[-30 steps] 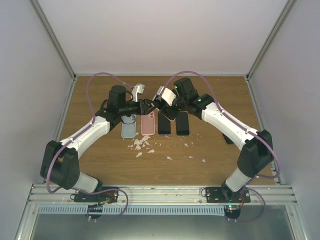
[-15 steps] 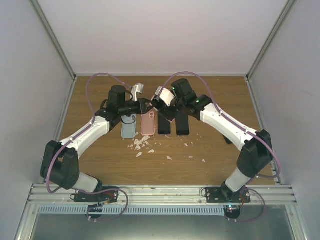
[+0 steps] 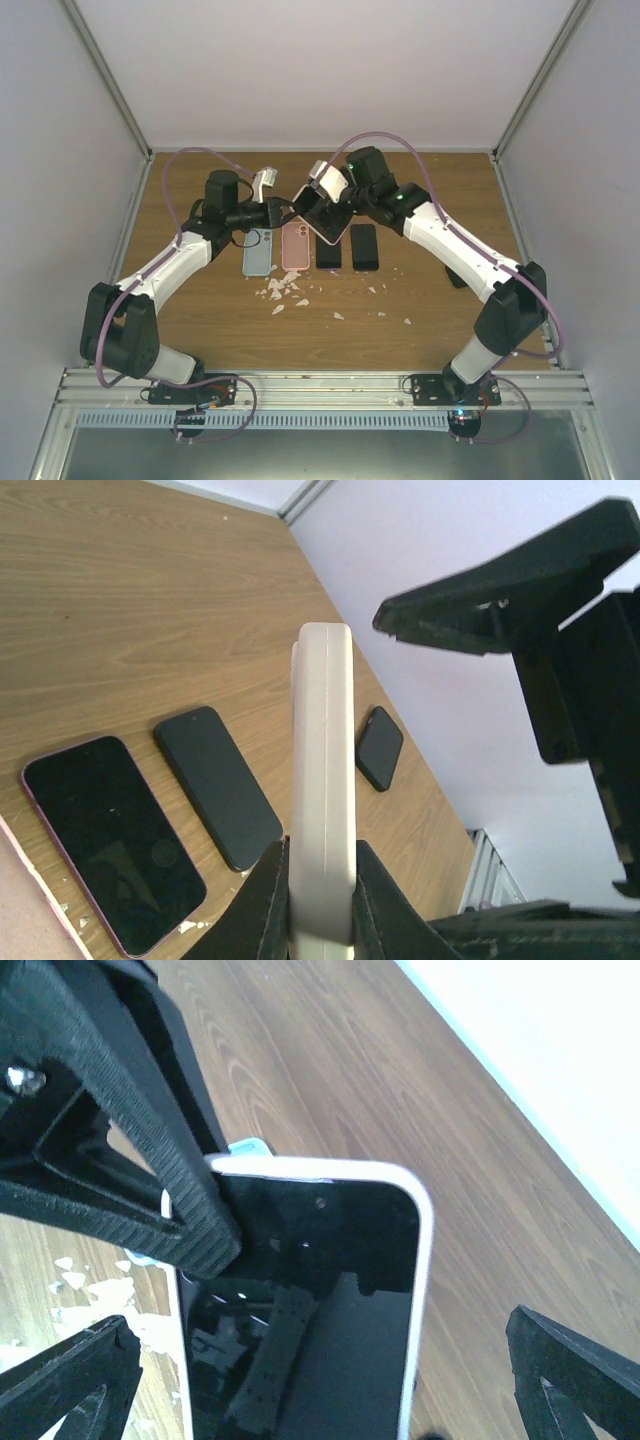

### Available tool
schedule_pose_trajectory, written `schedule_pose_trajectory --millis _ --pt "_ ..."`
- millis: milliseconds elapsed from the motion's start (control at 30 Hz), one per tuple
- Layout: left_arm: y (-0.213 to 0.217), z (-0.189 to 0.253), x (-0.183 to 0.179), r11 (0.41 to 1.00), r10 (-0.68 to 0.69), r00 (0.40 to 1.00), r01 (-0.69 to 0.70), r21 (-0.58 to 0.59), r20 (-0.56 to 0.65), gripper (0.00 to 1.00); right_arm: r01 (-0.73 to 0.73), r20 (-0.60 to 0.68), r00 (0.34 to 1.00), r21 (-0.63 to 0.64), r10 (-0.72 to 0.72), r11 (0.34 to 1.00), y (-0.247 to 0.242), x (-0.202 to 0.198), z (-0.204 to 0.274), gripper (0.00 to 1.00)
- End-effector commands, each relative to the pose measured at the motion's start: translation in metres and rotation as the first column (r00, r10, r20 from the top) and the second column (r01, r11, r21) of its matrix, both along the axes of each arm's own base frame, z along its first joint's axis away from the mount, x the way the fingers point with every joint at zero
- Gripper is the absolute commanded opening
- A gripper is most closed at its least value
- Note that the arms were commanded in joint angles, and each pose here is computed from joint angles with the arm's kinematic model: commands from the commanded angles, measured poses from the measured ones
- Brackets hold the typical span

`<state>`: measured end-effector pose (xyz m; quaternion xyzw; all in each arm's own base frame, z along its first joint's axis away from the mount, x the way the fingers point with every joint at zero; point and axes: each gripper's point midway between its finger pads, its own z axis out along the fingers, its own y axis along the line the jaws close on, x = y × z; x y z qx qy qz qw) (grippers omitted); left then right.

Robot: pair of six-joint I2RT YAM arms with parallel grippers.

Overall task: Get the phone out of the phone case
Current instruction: Pick up the phone at the center of the board.

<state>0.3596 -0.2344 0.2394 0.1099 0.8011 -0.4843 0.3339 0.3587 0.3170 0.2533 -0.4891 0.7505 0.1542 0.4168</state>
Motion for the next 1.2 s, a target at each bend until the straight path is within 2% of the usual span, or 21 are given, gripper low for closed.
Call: schedule_pose_trajectory --millis 0,233,367,467,533,667,767,933,1100,1167 --pt "-0.003 0.043 -0.018 0.991 -0.122 0.976 0.131 -0.037 0.180 0.00 -0.012 0.018 1.000 0.149 0.010 0.989 -0.002 -0.003 0.058 0.99" --pt "-0.001 0.038 -0.042 0.960 -0.278 0.941 0.280 0.017 0.193 0.00 0.027 -0.011 1.000 0.371 -0.024 0.928 -0.024 0.011 0.141 1.00" --pt "-0.002 0.037 -0.061 0.926 -0.374 0.903 0.377 0.027 0.210 0.00 0.035 -0.035 0.999 0.525 -0.020 0.850 -0.047 0.019 0.202 1.00" --pt "-0.002 0.040 -0.078 0.881 -0.464 0.852 0.473 0.022 0.244 0.00 0.028 -0.036 0.999 0.606 -0.007 0.795 -0.061 0.021 0.234 1.00" --pt "-0.003 0.039 -0.086 0.853 -0.507 0.825 0.521 0.010 0.251 0.00 0.066 -0.093 0.996 0.655 -0.007 0.753 -0.070 0.027 0.246 1.00" --pt "-0.008 0.037 -0.093 0.809 -0.574 0.779 0.587 0.030 0.252 0.00 0.121 -0.267 0.952 0.776 0.149 0.619 -0.082 0.029 0.266 1.00" --pt "-0.017 0.025 -0.101 0.766 -0.638 0.738 0.637 0.086 0.219 0.00 0.144 -0.309 0.925 0.823 0.220 0.550 -0.094 0.033 0.280 1.00" --pt "-0.025 0.013 -0.126 0.662 -0.744 0.651 0.749 0.028 0.154 0.00 0.183 -0.339 0.903 0.860 0.265 0.477 -0.106 0.035 0.296 1.00" --pt "-0.041 -0.011 -0.154 0.560 -0.828 0.553 0.823 0.096 0.089 0.00 0.180 -0.346 0.883 0.874 0.318 0.451 -0.108 0.024 0.297 1.00" --pt "-0.045 -0.014 -0.160 0.545 -0.839 0.540 0.835 0.082 0.074 0.00 0.192 -0.358 0.877 0.872 0.319 0.451 -0.108 0.024 0.295 1.00"
